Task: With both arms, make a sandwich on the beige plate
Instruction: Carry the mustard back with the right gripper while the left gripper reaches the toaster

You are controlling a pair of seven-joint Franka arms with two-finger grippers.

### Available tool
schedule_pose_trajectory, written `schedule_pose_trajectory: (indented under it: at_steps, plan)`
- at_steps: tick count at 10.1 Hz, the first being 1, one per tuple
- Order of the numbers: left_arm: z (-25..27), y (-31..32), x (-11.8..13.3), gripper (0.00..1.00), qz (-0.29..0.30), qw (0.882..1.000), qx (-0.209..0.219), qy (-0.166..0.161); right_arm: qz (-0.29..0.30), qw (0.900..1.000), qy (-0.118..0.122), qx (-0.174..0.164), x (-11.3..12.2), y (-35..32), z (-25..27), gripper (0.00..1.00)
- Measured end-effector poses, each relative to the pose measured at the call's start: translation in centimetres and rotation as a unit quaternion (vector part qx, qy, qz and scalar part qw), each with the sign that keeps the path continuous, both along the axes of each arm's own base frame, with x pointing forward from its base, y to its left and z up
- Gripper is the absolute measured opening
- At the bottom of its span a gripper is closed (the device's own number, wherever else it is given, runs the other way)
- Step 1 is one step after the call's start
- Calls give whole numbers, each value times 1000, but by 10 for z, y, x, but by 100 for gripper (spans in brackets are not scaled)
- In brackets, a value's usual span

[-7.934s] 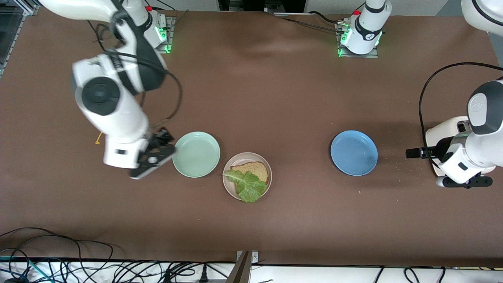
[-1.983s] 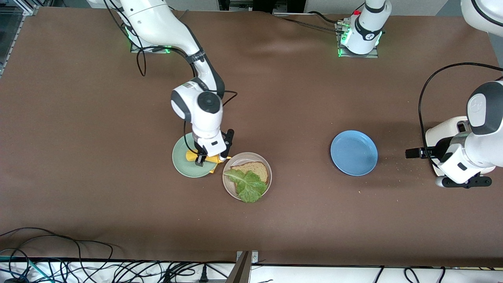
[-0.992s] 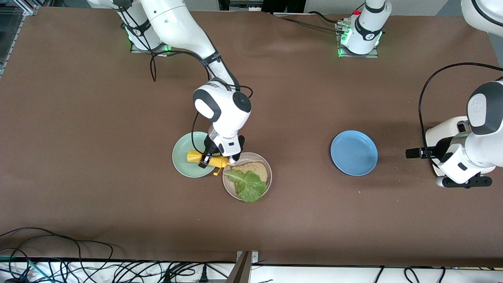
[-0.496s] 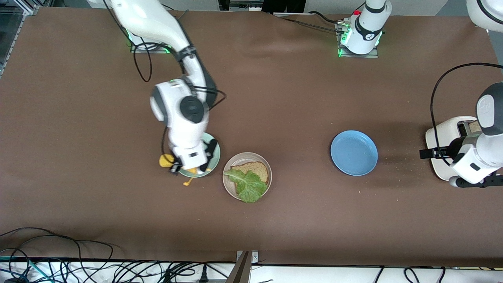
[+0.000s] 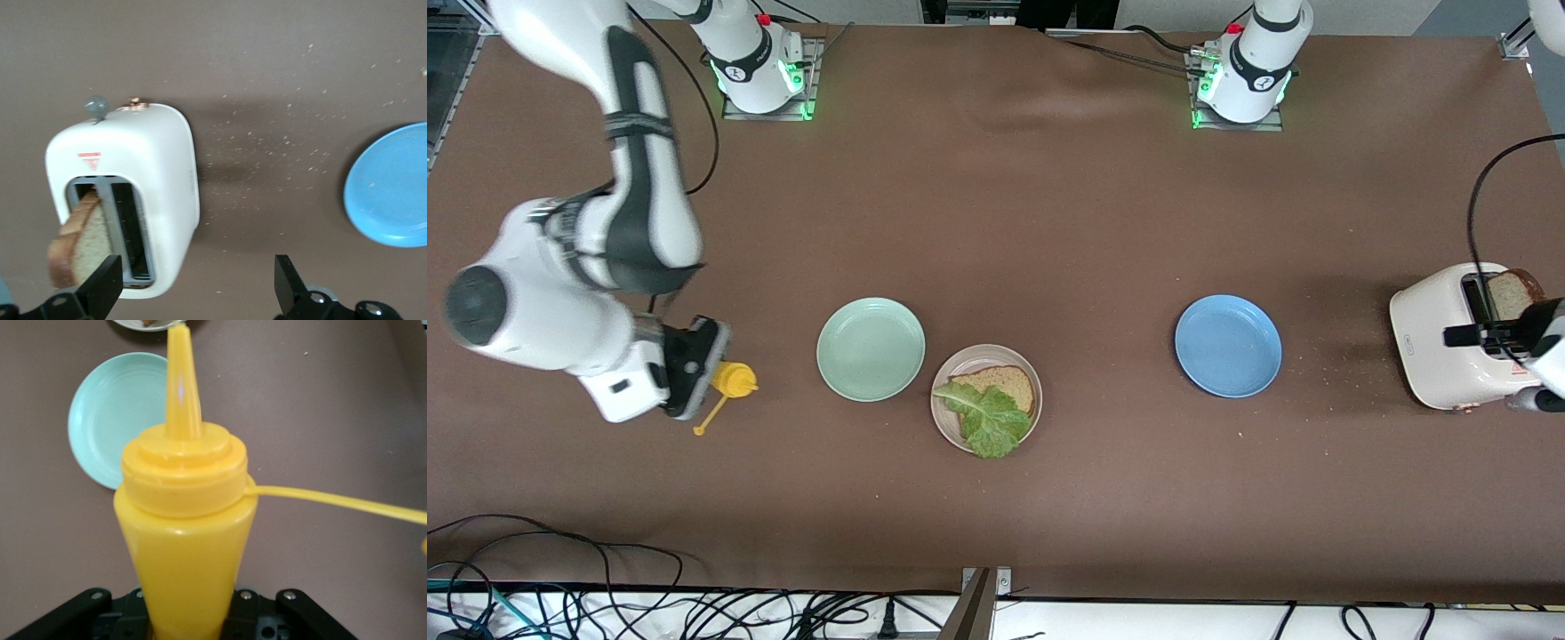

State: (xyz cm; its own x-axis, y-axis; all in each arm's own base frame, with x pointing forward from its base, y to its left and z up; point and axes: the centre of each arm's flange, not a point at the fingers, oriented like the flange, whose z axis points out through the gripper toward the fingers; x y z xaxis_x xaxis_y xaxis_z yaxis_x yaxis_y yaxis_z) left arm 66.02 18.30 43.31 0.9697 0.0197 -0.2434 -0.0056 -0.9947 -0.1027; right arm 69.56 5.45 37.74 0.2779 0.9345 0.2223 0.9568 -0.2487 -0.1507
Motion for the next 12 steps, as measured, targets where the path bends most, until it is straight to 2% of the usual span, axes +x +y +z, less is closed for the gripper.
schedule_pose_trajectory:
  at_steps: [2,5,7,10,12]
  plan:
    - [-7,42,-15,100,-6,1000,-11,11,28,995,16,96,-15,-67,-33,18]
    - [-29,69,-33,100,-15,999,-1,46,51,972,5,230,-61,-138,-106,18]
    - [-37,89,-43,100,-23,998,-9,53,74,957,-6,281,-90,-175,-139,18]
    - [-59,119,-58,100,-19,999,-13,43,100,930,-22,354,-113,-192,-187,18]
    - [-73,121,-61,99,-21,999,-13,39,112,921,-28,373,-123,-195,-220,18]
